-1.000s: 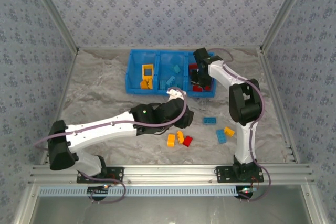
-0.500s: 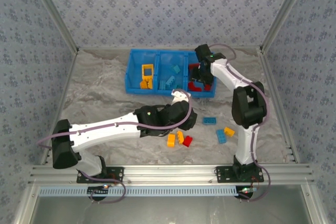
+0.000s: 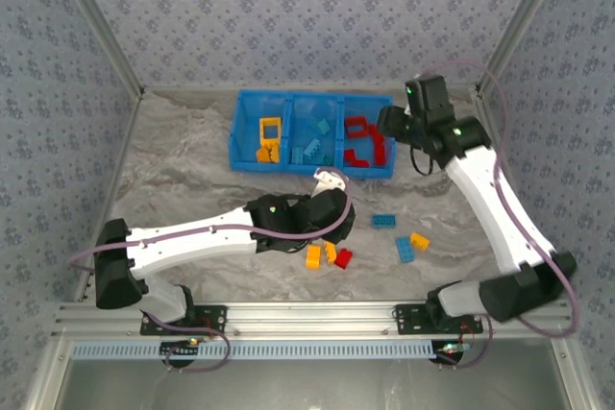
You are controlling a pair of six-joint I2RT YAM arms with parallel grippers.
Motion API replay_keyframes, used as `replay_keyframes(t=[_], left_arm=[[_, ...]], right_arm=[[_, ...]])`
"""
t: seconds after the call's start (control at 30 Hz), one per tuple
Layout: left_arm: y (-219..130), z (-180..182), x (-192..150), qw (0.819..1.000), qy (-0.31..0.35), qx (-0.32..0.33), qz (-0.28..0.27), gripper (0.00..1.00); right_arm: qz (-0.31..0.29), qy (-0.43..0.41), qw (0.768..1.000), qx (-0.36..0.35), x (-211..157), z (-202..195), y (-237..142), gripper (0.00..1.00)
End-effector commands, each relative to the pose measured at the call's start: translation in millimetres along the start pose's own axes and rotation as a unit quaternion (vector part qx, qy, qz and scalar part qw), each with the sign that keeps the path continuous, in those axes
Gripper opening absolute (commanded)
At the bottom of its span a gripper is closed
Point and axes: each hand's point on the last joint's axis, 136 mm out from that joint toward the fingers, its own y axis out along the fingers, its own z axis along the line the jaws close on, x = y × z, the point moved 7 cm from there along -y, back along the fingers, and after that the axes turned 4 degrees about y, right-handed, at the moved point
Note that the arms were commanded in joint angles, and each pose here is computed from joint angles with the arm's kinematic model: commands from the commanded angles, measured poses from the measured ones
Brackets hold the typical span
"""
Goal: Sort the legos into containers by color
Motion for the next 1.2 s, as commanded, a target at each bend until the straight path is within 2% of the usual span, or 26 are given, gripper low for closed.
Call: replay_keyframes(t=[0.0,0.2,0.3,0.47,0.6,0.73,0.93,1.07,1.17], left_arm=[[4.8,16.2,-9.0,0.998,-0.029,0.016,0.050,0.62],[40.8,42.9,-35.6,0.979,-0.131,0.031,0.151,0.61],[48.7,45.9,-48.9,0.973,-0.130,0.038,0.188,0.62],[64.6,35.3,-79.7,0.960,-0.108,0.010,0.257,0.70],[74.1,34.4,-98.0,0.953,-0.099,0.025,0.285,0.71],[82.4,34.1,-106.1,0.950,-0.098,0.031,0.294,0.70],[95.0,27.9,-117.8,0.946,-0.088,0.032,0.309,0.59],[101.4,27.7,-123.8,0.945,-0.082,0.038,0.316,0.55],[104.1,30.6,-125.5,0.945,-0.076,0.051,0.313,0.46]], right_arm=[[0.004,-0.029,0.999,0.027,-33.6,-3.7,-25.7,0.59],[0.029,-0.109,0.977,0.181,-132.9,15.6,-56.5,0.58],[0.055,-0.130,0.973,0.185,-176.5,11.4,-58.2,0.57],[0.080,-0.153,0.964,0.203,-221.6,13.6,-61.4,0.58],[0.090,-0.196,0.949,0.230,-242.4,22.5,-69.6,0.60],[0.096,-0.208,0.947,0.227,-250.7,21.2,-73.9,0.60],[0.082,-0.199,0.953,0.213,-246.8,15.5,-75.9,0.60],[0.076,-0.197,0.955,0.206,-245.1,15.0,-74.6,0.61],[0.076,-0.195,0.956,0.207,-245.3,16.5,-74.2,0.61]])
